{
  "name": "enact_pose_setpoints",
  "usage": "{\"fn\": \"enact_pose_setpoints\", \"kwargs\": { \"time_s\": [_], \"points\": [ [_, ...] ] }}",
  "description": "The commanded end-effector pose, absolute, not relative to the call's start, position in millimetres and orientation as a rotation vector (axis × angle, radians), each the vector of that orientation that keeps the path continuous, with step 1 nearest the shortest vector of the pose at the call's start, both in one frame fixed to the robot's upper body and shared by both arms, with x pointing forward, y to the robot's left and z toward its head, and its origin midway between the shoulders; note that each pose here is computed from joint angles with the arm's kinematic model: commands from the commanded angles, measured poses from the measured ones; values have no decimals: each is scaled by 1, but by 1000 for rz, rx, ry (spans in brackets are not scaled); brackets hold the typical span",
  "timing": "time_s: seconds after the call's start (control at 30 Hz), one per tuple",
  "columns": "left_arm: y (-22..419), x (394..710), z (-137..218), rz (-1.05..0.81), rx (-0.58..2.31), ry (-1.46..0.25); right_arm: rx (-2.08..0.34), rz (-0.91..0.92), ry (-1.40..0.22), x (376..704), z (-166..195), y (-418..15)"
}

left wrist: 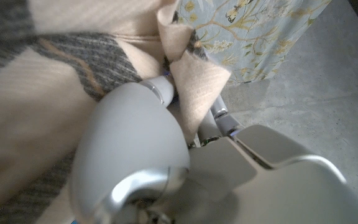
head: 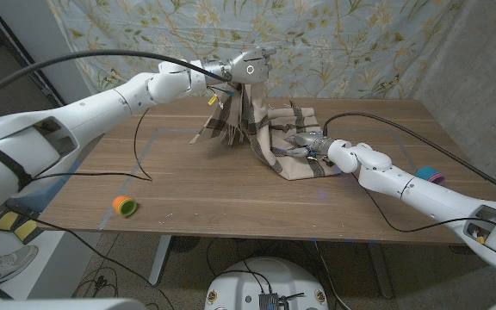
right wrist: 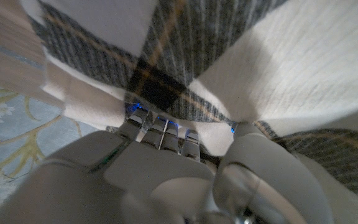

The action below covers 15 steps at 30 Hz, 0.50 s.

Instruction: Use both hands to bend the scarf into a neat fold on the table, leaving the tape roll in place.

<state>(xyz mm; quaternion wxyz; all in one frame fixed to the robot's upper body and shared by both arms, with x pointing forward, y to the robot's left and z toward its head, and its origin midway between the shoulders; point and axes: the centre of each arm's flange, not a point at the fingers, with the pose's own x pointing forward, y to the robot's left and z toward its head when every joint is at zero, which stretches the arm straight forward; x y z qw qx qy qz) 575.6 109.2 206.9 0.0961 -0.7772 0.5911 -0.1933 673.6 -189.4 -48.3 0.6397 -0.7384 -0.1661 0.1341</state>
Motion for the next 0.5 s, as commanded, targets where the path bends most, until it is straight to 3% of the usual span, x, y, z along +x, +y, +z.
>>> {"fn": "enact_pose_setpoints", "kwargs": {
  "time_s": [0.03,0.5],
  "points": [
    [71,572,222,-525,-2176,1810,-1693,304,-422,670,-46,-184],
    [22,573,229,-471,-2054,1919,-1692,301,-432,671,-47,-184]
  ]
}}
